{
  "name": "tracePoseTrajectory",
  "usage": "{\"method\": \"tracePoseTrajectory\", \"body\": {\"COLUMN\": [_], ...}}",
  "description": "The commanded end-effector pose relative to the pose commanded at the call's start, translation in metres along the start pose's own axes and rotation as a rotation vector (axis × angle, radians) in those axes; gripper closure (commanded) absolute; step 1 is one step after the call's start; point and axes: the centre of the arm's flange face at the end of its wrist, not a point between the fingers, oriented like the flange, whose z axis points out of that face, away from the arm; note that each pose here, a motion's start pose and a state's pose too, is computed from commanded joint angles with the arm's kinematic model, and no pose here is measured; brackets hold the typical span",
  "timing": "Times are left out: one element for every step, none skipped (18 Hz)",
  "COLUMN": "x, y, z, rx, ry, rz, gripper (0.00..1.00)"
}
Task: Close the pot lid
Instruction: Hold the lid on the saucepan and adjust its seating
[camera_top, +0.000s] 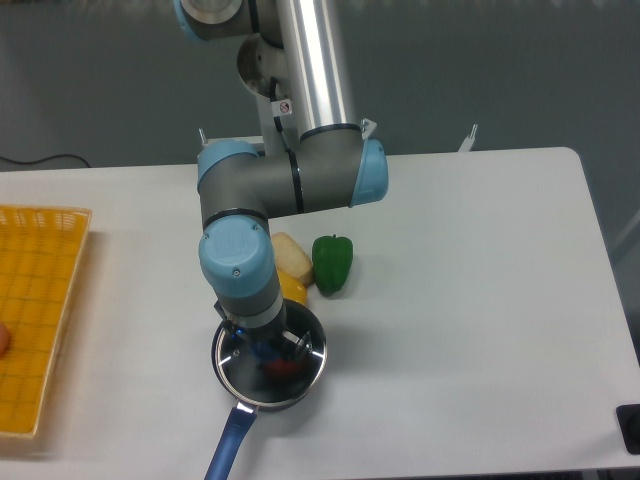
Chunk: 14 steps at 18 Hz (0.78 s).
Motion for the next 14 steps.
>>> {"method": "tracePoseTrajectory", "body": {"x": [0.0, 0.0003, 0.0012, 0.0003, 0.0014, 0.0014, 0.0014, 0.0026, 0.0026, 0.0029, 0.0033, 0.0036, 0.0083, 0.0092], "y": [0.0, 0.0003, -0.0002, 0.0003, 0.0, 0.0, 0.0003, 0.0001, 0.0001, 0.0003, 0.0009, 0.0012, -0.0011, -0.0014], "z": [0.0, 0.0007, 0.0007, 0.0007, 0.0014, 0.0014, 0.0004, 0.001, 0.001, 0.0017, 0.0004, 0.0011, -0.0001, 0.0], "rx": [0.0, -0.001, -0.001, -0.001, -0.002, -0.002, -0.002, -0.003, -0.003, -0.004, -0.003, -0.004, -0.003, -0.005], "ry": [0.0, 0.001, 0.001, 0.001, 0.002, 0.002, 0.0, 0.001, 0.001, 0.002, 0.001, 0.002, 0.001, 0.0], "rz": [0.0, 0.0, 0.002, 0.0, 0.002, 0.002, 0.002, 0.003, 0.003, 0.003, 0.003, 0.003, 0.011, 0.012], "gripper": [0.4, 0.4, 0.4, 0.4, 0.4, 0.4, 0.4, 0.4, 0.4, 0.4, 0.4, 0.4, 0.4, 0.4]}}
